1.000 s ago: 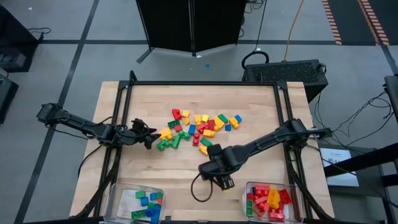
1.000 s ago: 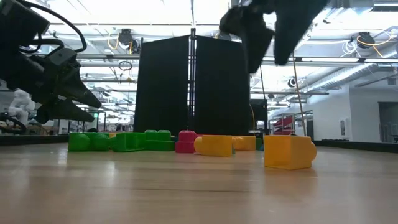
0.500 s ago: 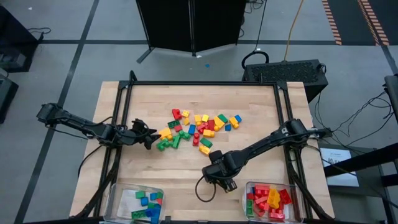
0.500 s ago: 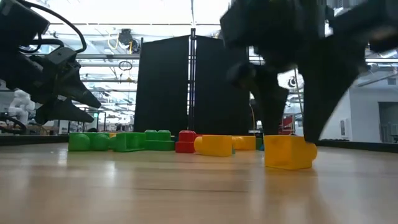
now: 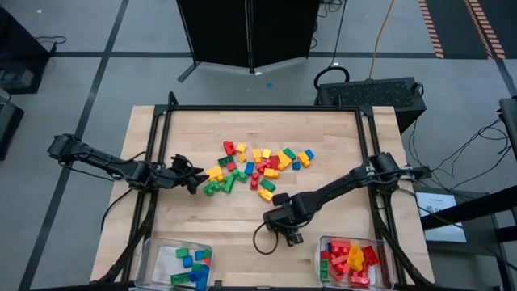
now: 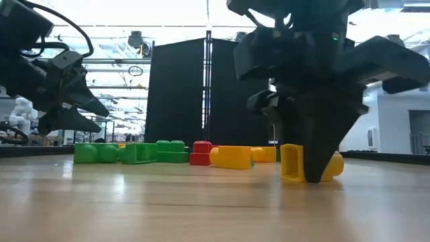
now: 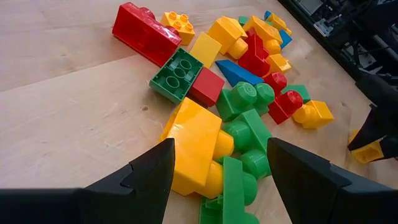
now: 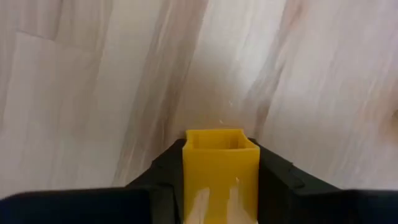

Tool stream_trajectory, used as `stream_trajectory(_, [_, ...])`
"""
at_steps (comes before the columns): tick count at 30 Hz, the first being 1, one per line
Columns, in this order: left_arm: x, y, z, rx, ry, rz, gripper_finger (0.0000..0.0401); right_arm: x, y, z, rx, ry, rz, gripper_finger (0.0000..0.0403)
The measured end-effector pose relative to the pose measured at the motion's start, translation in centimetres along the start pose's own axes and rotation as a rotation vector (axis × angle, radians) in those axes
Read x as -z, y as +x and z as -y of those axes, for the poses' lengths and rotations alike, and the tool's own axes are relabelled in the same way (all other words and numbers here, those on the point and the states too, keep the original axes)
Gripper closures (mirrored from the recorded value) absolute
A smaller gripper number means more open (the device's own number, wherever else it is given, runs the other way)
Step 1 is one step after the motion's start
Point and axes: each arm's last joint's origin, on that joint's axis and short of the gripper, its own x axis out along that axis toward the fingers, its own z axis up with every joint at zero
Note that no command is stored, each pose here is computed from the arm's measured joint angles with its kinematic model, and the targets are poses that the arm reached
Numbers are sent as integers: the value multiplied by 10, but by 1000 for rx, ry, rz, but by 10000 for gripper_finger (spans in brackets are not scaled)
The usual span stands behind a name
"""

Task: Sort blocks by size
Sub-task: Put the yellow game piece into the right transparent bin

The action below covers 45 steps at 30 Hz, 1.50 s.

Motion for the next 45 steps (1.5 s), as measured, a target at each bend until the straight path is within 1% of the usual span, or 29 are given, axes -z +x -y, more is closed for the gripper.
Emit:
stream_trajectory(4, [0,0,0,0,0,0,146,3,-4,2,-17,83,-61,291])
stream_trajectory(6, [0,0,0,0,0,0,146,3,-12,1,-34,120,-96,291])
stream_trajectory(7, [0,0,0,0,0,0,146,1,-19,-1,-33,129,-90,291])
stream_trajectory(10, [0,0,0,-1,1,0,146,-5,-56,-12,-45,135,-38,291])
stream_trajectory(13, [0,0,0,0,-1,0,146,0,-93,-22,-62,204,11,291])
stream_trajectory(16, [0,0,0,0,-24,0,146,14,-126,-34,-44,335,35,291])
stream_trajectory(18, [0,0,0,-1,-25,0,146,29,-146,-48,-19,418,29,291])
stream_trajectory(23, [0,0,0,-1,-25,0,146,68,-171,-86,53,586,-45,291])
stream_trajectory(27, [0,0,0,-1,-25,1,146,98,-181,-121,85,707,-103,291])
stream_trajectory(34, [0,0,0,0,-26,1,146,144,-190,-176,88,898,-127,291])
stream_trajectory(40, [0,0,0,0,-26,1,146,176,-196,-204,77,1061,-180,291])
stream_trajectory(45, [0,0,0,-1,-26,1,146,188,-198,-214,75,1127,-178,291])
